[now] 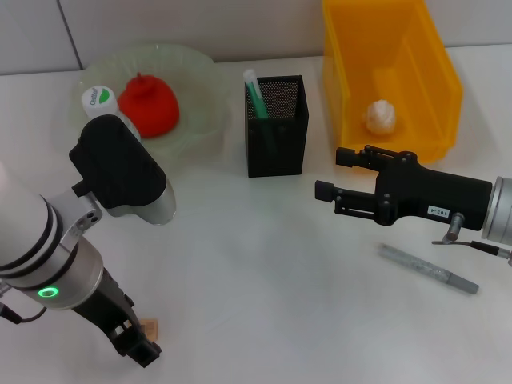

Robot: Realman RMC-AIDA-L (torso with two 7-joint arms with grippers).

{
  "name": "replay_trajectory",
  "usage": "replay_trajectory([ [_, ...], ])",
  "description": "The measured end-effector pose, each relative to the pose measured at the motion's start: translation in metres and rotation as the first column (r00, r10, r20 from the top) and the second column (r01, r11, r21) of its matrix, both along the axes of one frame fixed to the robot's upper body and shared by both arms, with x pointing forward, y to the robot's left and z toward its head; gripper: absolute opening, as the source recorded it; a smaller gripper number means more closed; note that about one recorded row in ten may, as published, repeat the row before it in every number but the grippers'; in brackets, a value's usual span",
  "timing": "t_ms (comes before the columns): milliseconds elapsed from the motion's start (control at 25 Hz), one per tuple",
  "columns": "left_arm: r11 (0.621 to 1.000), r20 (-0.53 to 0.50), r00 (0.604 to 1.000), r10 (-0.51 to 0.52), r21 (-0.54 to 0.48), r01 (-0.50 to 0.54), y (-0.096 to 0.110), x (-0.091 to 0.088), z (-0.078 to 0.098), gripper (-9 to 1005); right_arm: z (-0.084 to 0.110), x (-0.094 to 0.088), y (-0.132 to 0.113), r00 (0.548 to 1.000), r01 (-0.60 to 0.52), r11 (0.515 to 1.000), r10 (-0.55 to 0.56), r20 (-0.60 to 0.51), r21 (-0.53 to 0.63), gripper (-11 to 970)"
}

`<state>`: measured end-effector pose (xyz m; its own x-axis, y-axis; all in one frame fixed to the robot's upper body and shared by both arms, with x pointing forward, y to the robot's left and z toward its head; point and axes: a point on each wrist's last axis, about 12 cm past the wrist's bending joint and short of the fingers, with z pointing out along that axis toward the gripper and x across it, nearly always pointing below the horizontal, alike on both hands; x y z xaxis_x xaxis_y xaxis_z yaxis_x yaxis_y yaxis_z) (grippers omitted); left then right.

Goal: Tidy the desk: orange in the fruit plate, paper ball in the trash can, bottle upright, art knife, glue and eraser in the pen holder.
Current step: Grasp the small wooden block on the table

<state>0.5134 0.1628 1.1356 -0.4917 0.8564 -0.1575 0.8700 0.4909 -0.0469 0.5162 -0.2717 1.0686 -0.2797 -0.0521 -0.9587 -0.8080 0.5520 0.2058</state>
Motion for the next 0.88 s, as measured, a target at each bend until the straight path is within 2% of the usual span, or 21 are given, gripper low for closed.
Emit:
replay_trajectory([
  [640, 1.0, -0.013, 1.0, 0.007, 0.005, -0.007, 0.001, 0.0021, -0.006, 763, -0.0002, -0.0008, -0.0011, 1.0, 0.0, 1.0, 0.0, -0.001, -0.001, 757],
  [800, 1.0, -0.01, 1.0, 0.008, 0.007, -0.008, 0.0013, 0.0026, -0.0062, 629, -0.0002, -0.0007, -0.001, 1.0, 0.0, 1.0, 0.0, -0.001, -0.001, 757],
  [880, 1.0, -0.007, 1.0, 0.008, 0.007, -0.008, 0.0012, 0.0029, -0.0062, 630, -0.0001, -0.0006, -0.0009, 1.0, 0.0, 1.0, 0.0, -0.001, 0.0, 757],
])
